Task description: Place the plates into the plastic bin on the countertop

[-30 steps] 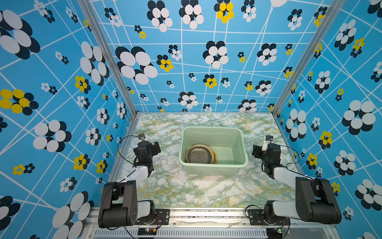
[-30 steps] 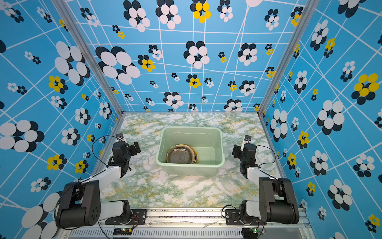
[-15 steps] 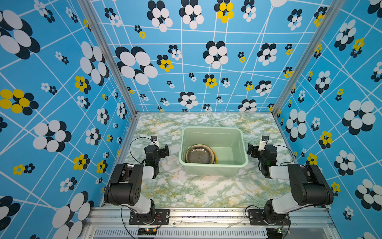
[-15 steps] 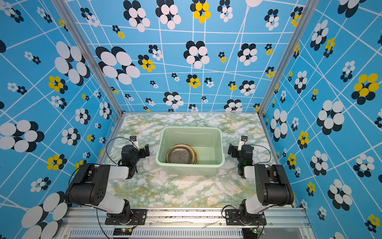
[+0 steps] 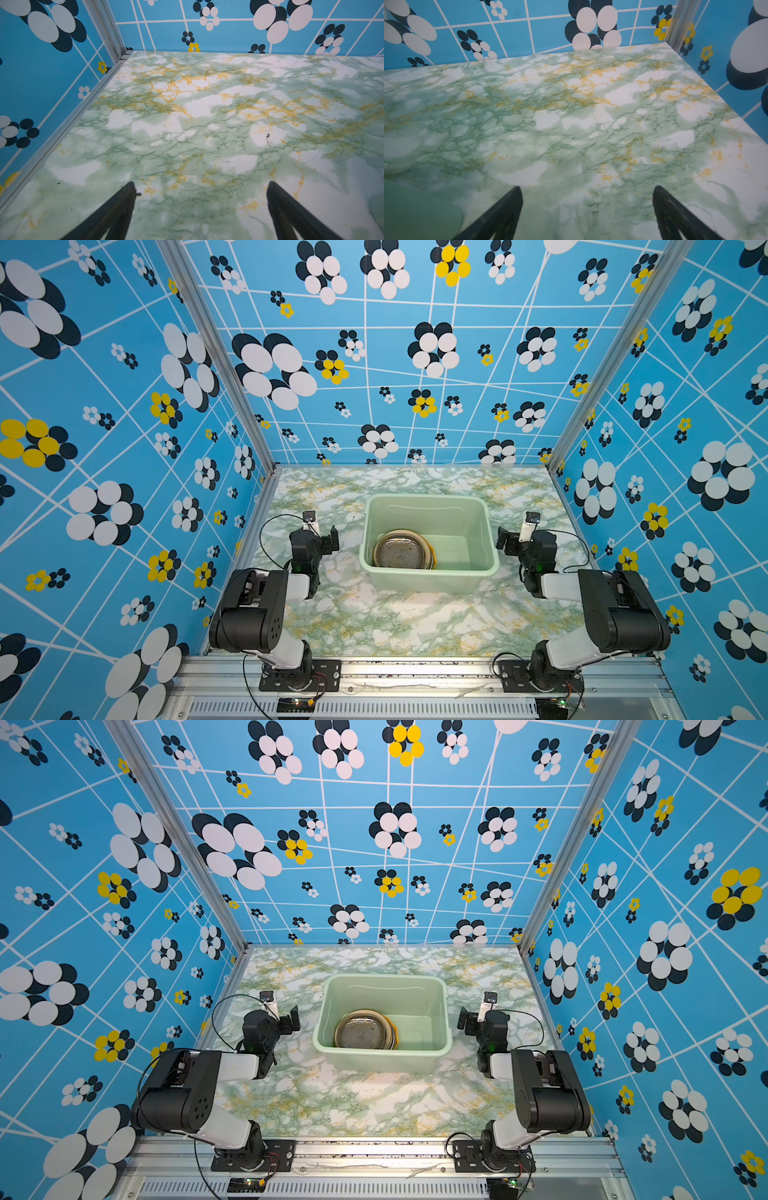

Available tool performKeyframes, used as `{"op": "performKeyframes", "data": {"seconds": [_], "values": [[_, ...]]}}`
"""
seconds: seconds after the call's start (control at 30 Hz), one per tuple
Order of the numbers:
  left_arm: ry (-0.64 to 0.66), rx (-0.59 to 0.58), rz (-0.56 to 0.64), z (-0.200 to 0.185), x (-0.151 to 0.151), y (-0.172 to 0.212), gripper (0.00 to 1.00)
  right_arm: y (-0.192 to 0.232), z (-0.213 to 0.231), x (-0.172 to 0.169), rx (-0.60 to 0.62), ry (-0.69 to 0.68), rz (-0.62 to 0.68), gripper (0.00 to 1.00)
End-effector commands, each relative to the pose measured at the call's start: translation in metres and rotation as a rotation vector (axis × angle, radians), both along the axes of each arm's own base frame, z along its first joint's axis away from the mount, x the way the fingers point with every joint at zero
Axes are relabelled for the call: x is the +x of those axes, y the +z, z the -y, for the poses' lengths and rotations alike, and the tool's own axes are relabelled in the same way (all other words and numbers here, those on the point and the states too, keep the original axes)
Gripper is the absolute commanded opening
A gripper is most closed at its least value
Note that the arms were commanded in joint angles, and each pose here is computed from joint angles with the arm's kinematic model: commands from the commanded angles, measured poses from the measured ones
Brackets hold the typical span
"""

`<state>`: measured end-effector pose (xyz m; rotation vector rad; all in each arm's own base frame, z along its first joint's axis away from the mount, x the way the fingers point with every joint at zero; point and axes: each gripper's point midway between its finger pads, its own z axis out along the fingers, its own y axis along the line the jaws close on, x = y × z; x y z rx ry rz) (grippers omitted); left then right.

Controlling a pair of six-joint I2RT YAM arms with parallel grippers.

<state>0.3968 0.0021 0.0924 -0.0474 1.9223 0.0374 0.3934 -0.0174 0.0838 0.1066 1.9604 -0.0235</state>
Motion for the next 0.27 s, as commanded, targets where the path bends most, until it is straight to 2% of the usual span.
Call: {"op": "performKeyframes", "data": {"seconds": [0.0, 0.23], "values": [[-0.013, 0.015, 0.019, 0.0030, 0.0002, 0.0033, 0.99, 0.0076, -0.0015, 0.0038, -0.021, 0.004, 0.023, 0.99], [-0.014, 0.015, 0.021, 0.0030, 0.0004, 0.0041, 0.99, 0.0083, -0.0019, 0.0033, -0.018, 0.005, 0.029, 0.99]]}}
